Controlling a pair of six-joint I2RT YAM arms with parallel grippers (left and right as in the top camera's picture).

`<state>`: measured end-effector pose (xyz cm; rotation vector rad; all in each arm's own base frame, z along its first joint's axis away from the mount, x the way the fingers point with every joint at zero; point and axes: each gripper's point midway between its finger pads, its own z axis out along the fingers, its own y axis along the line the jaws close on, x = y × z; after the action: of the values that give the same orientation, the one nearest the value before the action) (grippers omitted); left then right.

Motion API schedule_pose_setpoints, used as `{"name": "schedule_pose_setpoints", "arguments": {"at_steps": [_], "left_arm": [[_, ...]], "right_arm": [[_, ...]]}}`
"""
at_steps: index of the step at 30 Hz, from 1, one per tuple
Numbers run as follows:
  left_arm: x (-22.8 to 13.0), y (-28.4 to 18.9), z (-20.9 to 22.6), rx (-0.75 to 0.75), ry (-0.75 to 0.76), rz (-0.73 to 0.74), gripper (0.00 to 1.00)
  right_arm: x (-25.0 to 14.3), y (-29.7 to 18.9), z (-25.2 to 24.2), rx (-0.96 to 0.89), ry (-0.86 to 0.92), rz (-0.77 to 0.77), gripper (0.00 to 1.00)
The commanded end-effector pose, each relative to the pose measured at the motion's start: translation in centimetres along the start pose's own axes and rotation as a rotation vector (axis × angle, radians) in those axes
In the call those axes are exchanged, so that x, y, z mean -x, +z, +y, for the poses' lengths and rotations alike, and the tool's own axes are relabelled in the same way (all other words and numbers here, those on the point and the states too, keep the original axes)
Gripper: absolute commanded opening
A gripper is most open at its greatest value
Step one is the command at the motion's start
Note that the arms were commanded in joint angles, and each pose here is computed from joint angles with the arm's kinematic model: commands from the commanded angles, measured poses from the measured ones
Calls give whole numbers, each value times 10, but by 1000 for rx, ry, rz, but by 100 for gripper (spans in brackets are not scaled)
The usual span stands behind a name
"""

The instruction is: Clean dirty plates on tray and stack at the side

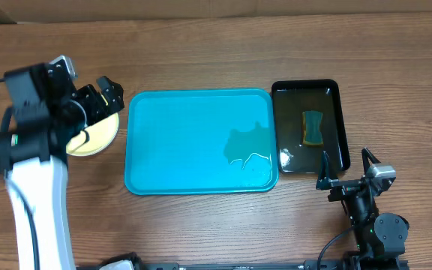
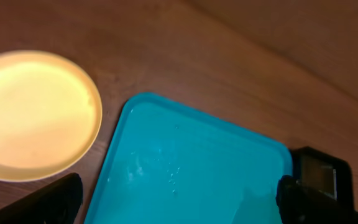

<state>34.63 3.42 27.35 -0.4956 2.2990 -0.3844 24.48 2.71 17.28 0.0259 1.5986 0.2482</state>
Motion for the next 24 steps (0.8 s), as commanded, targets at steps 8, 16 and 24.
{"name": "schedule_pose_setpoints", "arguments": {"at_steps": [8, 16, 24], "left_arm": [[-8, -112, -44, -92, 155, -293, 100], [-80, -110, -14, -69, 162, -294, 100], [-152, -63, 14, -111, 185, -270, 100]], "right_arm": [[-1, 0, -2, -10, -6, -7, 100], [-1, 0, -2, -10, -6, -7, 100], [-1, 0, -2, -10, -6, -7, 100]]}}
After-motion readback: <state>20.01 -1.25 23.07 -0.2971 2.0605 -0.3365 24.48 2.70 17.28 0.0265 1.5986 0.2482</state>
